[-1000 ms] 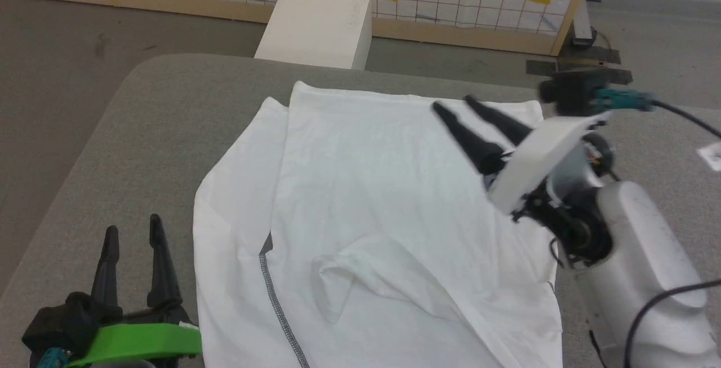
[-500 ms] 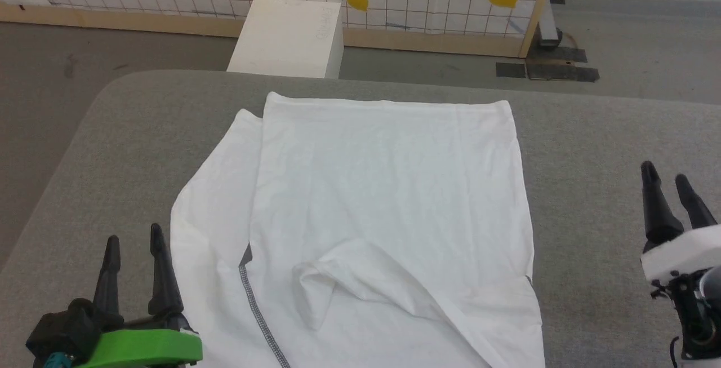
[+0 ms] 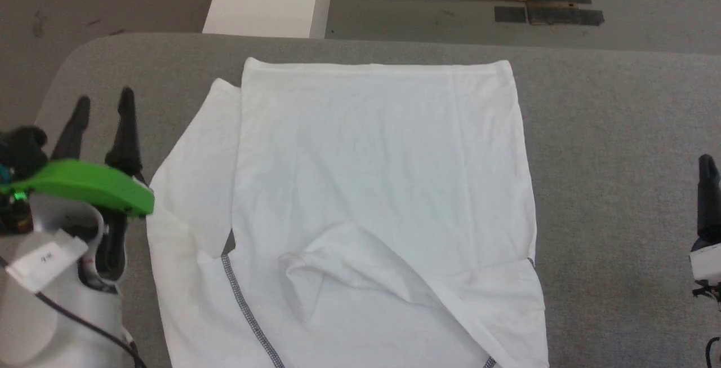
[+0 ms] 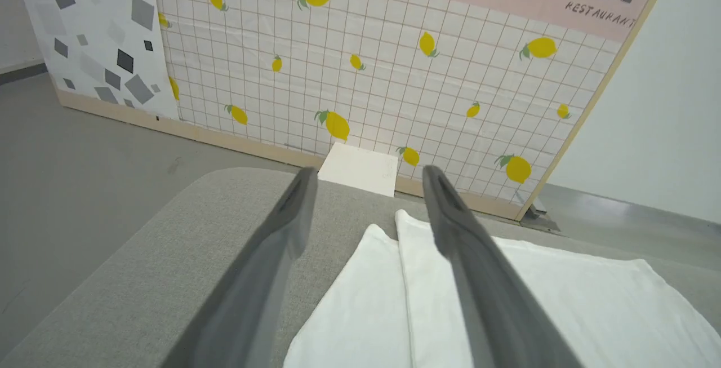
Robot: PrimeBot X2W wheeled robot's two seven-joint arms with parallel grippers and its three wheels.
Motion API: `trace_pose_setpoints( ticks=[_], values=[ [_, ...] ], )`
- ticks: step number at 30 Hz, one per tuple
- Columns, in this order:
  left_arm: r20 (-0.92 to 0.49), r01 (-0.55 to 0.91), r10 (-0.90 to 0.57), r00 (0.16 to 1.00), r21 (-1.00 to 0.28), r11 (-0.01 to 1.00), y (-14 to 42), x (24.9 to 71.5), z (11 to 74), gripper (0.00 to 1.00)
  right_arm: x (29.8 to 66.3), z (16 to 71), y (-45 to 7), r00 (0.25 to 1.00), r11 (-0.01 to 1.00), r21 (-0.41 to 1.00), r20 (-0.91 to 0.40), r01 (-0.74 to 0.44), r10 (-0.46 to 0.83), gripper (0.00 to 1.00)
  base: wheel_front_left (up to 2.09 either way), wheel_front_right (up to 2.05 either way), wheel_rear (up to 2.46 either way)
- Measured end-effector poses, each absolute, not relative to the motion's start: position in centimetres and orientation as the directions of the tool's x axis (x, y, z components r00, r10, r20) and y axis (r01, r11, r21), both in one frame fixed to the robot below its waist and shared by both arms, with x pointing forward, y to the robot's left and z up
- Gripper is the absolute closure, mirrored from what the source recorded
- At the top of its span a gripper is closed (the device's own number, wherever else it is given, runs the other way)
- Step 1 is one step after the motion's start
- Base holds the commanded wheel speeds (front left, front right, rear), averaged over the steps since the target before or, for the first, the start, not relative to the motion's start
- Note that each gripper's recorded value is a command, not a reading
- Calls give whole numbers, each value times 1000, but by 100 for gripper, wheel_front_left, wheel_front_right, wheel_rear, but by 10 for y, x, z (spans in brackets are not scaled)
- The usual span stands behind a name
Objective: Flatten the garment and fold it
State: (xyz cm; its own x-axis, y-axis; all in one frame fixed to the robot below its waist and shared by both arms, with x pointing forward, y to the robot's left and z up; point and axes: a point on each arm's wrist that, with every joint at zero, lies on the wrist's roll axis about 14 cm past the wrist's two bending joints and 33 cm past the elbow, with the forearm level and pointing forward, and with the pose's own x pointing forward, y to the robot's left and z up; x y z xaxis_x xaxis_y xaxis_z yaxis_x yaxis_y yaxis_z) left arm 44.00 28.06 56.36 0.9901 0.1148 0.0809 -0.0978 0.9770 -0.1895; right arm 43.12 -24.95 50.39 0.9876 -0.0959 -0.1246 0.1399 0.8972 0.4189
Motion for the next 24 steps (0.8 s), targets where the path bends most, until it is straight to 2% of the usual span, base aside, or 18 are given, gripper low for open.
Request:
trace_pose_setpoints(
  ticks=[4,9,13,16,24],
  values=[
    [-36,-78,73,997,-167,983,286,488,562,0,442,500,-257,984,899,408,-132,161,-116,0,0,0,0],
    [-263,-43,15,965,-101,994,285,539,539,0,454,483,-263,977,901,392,-168,187,-129,0,0,0,0],
    [-504,-4,-23,863,-52,999,276,554,492,0,455,461,-270,964,899,378,-220,223,-146,0,0,0,0],
    [-624,27,-37,781,-26,999,270,558,461,0,455,445,-274,953,898,364,-256,248,-159,0,0,0,0],
    [-738,77,-27,674,34,996,266,565,407,0,455,415,-281,930,894,343,-322,287,-175,0,0,0,0]
  ],
)
